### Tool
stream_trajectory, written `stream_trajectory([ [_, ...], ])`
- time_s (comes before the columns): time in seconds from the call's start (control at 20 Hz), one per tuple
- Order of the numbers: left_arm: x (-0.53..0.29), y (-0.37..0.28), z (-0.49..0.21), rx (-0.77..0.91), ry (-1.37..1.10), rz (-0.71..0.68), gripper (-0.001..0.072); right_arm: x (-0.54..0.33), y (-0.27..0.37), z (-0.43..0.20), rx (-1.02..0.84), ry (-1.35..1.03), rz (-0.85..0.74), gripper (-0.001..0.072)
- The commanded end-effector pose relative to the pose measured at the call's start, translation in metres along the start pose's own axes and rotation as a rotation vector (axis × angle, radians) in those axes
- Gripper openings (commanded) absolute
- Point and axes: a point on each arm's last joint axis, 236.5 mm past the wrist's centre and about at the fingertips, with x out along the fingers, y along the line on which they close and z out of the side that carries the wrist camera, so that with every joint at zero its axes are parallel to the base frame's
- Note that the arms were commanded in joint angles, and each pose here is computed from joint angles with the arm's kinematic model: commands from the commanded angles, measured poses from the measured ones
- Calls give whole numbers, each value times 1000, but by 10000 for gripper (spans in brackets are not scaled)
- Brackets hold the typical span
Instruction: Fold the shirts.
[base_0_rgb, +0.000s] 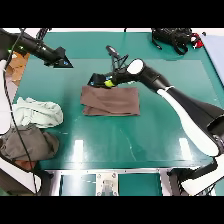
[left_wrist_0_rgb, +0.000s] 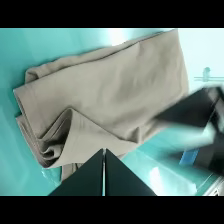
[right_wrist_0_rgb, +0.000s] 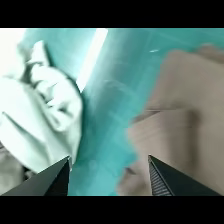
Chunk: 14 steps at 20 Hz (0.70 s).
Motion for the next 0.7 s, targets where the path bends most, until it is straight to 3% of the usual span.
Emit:
stream_trajectory([
  [0.0, -5, 7, -1, -7, -1, 9, 22, -62, -74, 18, 85, 15, -142, 539],
  [0.2, -5, 7, 0, -10, -8, 10, 22, -148, -182, 3, 263, 48, -300, 540],
  [0.35, -5, 8, 2, -11, -13, 12, 22, -144, -238, -53, 402, 125, -327, 540],
  [0.45, -5, 8, 3, -11, -18, 13, 22, -119, -253, -85, 464, 159, -292, 540],
  [0.65, -5, 8, 5, -11, -26, 14, 22, -56, -224, -102, 513, 196, -75, 540],
])
